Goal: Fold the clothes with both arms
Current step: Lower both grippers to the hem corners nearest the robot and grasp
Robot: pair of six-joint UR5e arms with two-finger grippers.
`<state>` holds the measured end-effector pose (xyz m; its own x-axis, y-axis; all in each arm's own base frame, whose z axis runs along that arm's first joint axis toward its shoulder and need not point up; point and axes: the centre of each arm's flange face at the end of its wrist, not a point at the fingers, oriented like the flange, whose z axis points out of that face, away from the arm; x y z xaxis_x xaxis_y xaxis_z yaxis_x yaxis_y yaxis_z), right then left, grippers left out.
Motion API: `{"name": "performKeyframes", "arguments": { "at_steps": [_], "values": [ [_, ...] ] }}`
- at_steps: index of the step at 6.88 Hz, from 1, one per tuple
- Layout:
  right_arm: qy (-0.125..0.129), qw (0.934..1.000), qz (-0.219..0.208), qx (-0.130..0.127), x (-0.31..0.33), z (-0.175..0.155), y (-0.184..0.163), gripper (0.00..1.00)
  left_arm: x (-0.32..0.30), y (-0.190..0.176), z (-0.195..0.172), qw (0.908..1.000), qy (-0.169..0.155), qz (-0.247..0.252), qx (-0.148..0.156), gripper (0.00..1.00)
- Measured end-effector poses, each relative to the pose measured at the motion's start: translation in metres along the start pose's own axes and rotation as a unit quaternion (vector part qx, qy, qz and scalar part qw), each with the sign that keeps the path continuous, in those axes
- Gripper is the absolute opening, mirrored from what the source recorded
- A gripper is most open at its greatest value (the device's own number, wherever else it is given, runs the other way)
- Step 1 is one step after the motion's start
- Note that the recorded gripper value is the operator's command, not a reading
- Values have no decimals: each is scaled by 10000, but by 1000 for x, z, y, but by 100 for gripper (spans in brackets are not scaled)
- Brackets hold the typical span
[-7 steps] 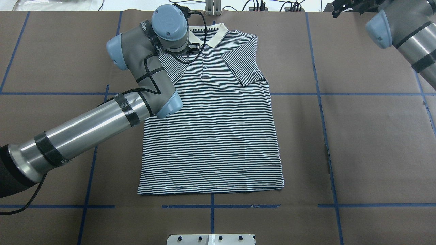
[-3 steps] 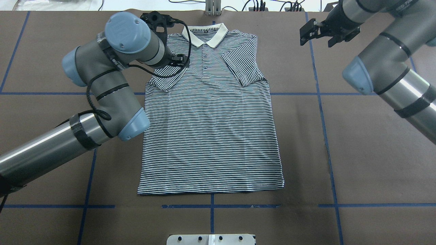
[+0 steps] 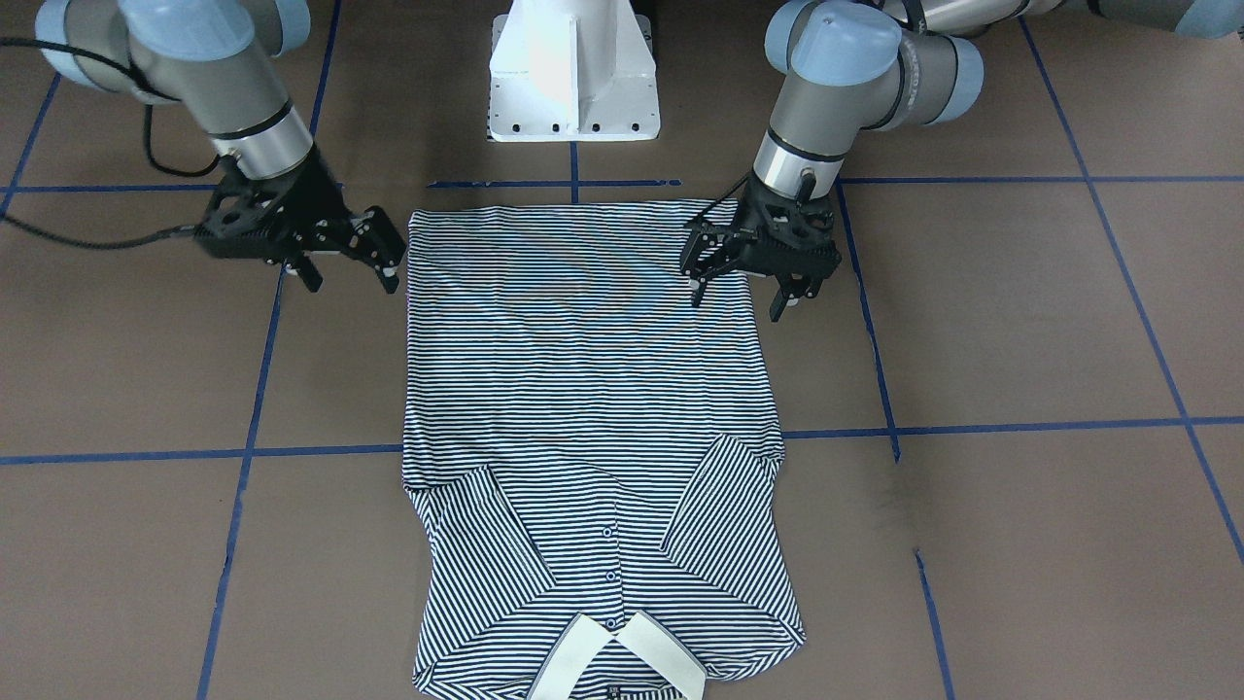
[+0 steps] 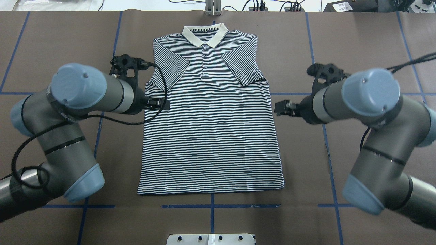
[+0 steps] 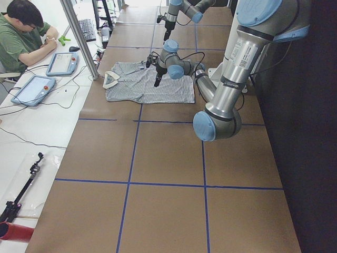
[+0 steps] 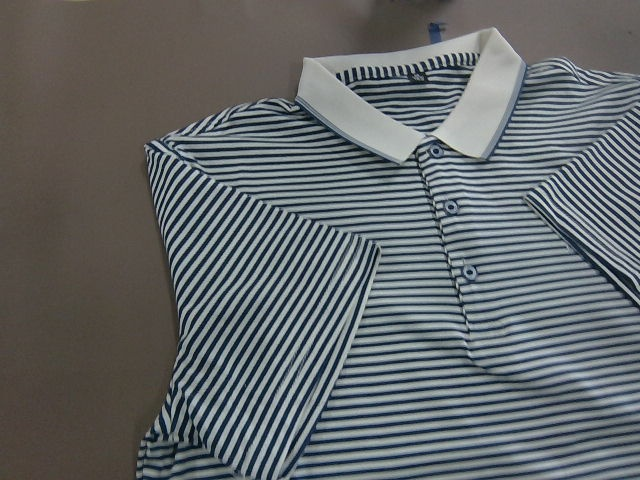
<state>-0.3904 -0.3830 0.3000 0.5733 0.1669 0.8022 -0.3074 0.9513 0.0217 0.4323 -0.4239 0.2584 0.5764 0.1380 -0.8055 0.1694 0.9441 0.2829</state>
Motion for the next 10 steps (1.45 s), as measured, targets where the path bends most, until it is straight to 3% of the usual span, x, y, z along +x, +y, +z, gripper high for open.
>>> {"name": "performKeyframes", "arguments": {
  "at_steps": [1, 2, 3, 5, 10],
  "values": [
    [-11, 10000, -11, -3, -1, 1, 46, 100, -6, 45, -4, 9997, 2, -202, -164, 88],
    [-53, 10000, -33, -35, -4, -1, 69, 100, -8, 87, 1, 9986, -83, -450, -281, 67],
    [-76, 9999, -49, -51, -6, -2, 78, 100, -4, 128, 10, 9960, -195, -787, -369, 61],
    [-86, 9999, -61, -51, -6, -2, 82, 100, 2, 181, 25, 9911, -384, -1197, -448, 61],
    [-81, 9999, -61, -39, -6, -2, 83, 100, -7, 202, 47, 9890, -649, -1225, -522, 57]
  ]
}}
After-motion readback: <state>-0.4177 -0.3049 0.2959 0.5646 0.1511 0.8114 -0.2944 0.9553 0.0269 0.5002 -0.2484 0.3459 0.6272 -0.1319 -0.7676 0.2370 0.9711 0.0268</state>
